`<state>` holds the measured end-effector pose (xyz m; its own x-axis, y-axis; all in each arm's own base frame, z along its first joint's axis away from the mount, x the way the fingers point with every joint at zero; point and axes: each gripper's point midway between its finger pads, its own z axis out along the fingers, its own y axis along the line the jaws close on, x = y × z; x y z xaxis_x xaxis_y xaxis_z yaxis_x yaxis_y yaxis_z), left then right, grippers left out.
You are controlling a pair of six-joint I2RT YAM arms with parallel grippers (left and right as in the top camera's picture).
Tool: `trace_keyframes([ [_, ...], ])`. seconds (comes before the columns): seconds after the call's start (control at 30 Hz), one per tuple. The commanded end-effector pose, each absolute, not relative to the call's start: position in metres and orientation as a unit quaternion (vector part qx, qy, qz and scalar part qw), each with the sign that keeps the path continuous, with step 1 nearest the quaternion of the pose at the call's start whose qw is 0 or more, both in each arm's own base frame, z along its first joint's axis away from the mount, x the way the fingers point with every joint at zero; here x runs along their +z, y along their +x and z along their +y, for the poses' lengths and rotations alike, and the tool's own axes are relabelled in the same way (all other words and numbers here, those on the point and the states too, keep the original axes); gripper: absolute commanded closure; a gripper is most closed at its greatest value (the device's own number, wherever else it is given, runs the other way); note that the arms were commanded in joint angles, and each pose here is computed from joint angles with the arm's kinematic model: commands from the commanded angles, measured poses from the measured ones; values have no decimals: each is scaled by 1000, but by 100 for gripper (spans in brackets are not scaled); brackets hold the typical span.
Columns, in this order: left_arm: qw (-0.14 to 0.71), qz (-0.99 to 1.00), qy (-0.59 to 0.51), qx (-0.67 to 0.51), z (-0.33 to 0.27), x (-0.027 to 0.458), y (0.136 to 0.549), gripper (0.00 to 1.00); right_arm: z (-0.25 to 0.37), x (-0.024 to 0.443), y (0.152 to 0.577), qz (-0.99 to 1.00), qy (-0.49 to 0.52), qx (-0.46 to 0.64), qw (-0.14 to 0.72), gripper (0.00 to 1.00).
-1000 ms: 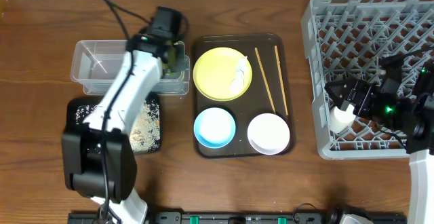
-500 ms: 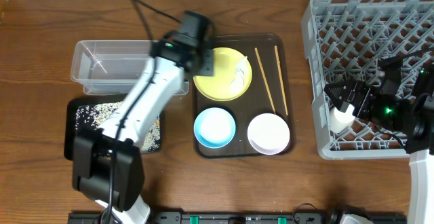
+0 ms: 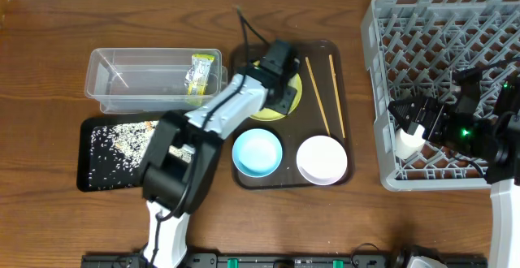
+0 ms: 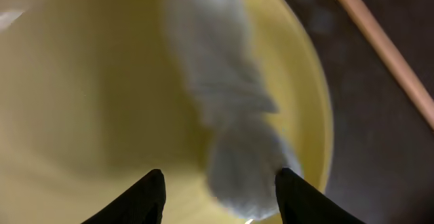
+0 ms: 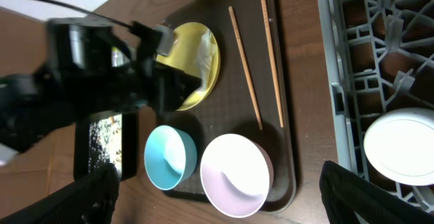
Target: Sort waste into correct bins and load items into the dishwasher rack
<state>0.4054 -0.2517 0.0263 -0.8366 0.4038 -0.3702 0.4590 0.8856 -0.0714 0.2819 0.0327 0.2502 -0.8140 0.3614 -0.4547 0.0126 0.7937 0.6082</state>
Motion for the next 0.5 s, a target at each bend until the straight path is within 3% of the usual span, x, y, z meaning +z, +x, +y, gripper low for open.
trace_keyframes([
  [0.0, 168, 944, 267, -98, -265, 18, 399, 45, 35, 253, 282, 903, 91, 303, 291, 7],
  [0.07, 172, 943, 269, -99, -267, 18, 400, 46, 35, 253, 282, 903, 91, 303, 291, 7],
  [0.17, 178, 942, 268, -99, -268, 19, 402, 67, 35, 253, 282, 903, 91, 303, 291, 7],
  [0.27, 184, 941, 266, -100, -268, 21, 406, 94, 35, 253, 282, 903, 91, 303, 291, 7],
  [0.47, 232, 954, 172, -78, -237, 82, 424, 94, 35, 253, 281, 903, 92, 303, 290, 7],
])
